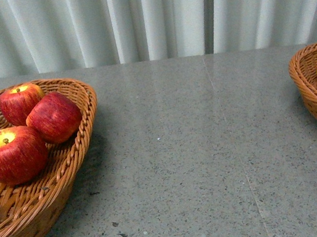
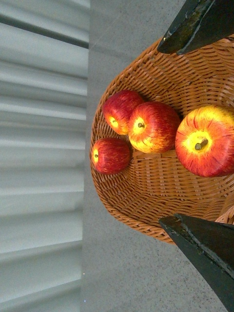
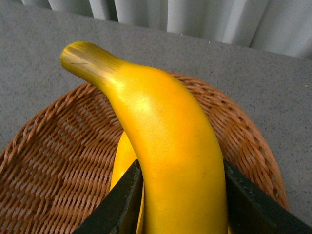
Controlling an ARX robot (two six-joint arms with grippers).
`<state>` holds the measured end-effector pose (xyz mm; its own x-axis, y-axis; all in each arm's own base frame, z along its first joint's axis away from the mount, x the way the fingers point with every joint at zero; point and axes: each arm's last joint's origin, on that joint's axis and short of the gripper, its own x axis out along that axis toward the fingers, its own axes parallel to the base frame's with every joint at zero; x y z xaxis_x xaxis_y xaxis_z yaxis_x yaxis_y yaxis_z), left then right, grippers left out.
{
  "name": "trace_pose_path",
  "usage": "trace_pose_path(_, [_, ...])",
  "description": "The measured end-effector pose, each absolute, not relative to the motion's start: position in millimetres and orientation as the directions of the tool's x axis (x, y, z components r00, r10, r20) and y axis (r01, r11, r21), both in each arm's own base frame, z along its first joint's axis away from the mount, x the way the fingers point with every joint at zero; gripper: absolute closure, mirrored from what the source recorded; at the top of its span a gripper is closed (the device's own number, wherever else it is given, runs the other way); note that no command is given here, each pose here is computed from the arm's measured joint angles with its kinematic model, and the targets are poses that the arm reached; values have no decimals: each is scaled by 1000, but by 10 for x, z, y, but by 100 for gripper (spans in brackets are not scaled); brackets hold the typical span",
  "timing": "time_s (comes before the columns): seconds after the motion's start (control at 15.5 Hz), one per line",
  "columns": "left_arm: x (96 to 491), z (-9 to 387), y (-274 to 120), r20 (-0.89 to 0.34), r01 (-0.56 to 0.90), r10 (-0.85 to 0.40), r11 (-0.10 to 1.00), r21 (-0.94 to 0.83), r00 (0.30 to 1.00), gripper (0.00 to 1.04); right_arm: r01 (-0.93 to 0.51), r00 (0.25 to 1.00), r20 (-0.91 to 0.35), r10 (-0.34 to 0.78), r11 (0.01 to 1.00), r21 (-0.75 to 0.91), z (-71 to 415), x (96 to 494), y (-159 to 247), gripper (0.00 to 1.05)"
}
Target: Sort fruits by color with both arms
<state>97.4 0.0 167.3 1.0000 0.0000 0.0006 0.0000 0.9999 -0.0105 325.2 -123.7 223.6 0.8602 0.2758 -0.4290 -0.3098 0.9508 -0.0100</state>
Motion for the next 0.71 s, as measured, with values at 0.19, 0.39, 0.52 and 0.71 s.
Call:
trace_pose_path(0.19, [974,1673,0,1,0,0,1000,-10,1000,7,-346,858,-410,310,938,-13,2314,3172,-1189,24])
trace_pose_path(0.39, [974,1673,0,1,0,0,1000,-10,1000,7,-377,886,-303,350,925,-35,2552,3147,-1088,5])
trace_pose_path(0.52, [974,1673,-1,1,0,0,1000,-10,1000,7,-407,898,-204,390,912,-44,2785,3078,-928,7])
trace_pose_path(0.71, [974,1673,0,1,0,0,1000,-10,1000,7,-478,878,-34,477,878,-33,3162,2764,-525,7])
